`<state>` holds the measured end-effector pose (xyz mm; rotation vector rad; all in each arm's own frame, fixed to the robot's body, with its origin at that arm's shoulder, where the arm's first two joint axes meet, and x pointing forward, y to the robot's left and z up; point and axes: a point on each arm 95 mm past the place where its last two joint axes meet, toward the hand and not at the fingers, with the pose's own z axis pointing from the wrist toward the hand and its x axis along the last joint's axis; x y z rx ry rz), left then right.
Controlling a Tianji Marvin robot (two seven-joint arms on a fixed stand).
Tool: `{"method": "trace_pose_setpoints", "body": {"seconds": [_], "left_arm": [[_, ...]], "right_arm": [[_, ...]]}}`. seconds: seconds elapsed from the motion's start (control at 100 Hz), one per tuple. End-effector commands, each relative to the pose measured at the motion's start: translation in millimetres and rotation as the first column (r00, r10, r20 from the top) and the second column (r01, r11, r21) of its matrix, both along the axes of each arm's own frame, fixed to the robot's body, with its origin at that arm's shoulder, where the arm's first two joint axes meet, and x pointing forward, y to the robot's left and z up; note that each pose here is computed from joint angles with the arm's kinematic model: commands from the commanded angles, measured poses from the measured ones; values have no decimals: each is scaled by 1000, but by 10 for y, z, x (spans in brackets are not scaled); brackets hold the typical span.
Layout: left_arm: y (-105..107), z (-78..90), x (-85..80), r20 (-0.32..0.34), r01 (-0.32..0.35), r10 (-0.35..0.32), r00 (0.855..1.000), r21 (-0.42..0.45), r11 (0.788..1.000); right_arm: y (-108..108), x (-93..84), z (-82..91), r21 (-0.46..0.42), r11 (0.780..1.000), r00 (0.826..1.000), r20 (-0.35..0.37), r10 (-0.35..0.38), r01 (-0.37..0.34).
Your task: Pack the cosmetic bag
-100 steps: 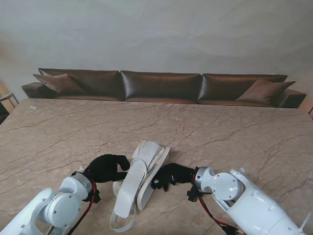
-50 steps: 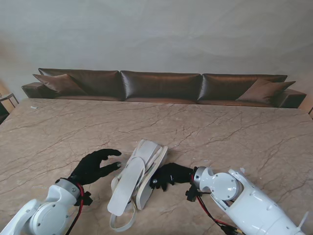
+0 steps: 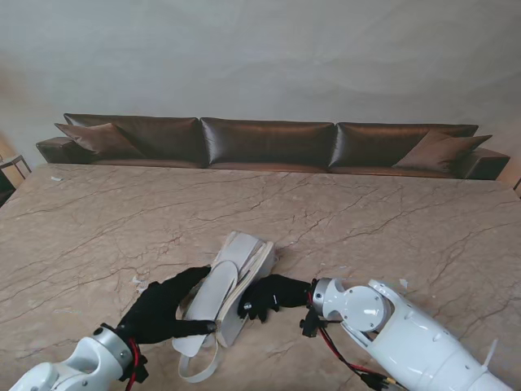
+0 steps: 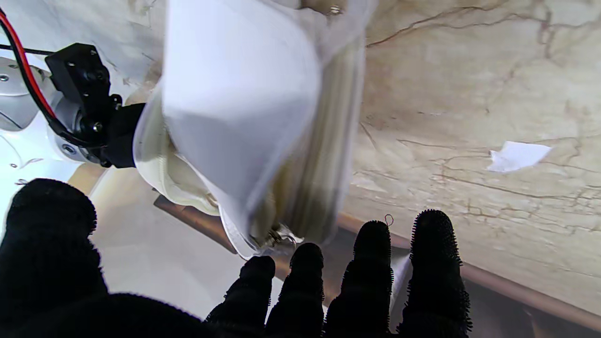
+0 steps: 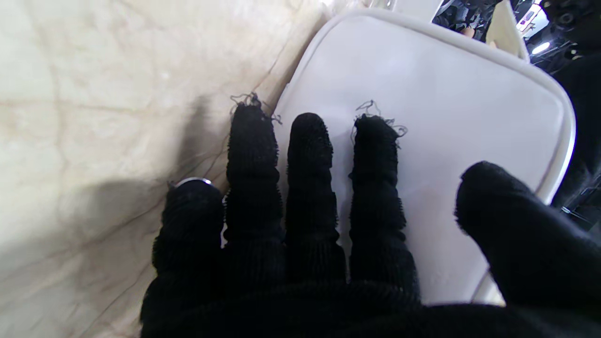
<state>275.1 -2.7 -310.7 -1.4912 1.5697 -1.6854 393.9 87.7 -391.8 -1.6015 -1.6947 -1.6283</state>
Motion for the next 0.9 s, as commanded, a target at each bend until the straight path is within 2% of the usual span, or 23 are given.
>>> {"method": "trace_pose_setpoints", "body": {"seconds": [0.0,0.24,0.39,0.52,0.71,0.89], "left_arm": [[-59,-67,-49,-24,12,-12,1000,-11,1000],[-184,-86,-3,26,29,-29,999,14,999],[-223,-52,84,95,20,-29,995,97,995],[-268,-80,170,166,-18,-8,986,153,988],[-288,-172,270,190,-78,38,981,207,975],[-305,-253,315,250,-131,86,964,171,977]], "right_arm": [[148,-8,13,29,999,1000,2,19,-19],[330,66,-44,60,997,999,-10,39,-39],[423,122,-29,86,996,999,3,36,-36],[470,151,-33,77,995,998,16,63,-64],[486,157,-40,70,994,996,27,80,-82],[455,156,-44,63,995,997,27,78,-79]]}}
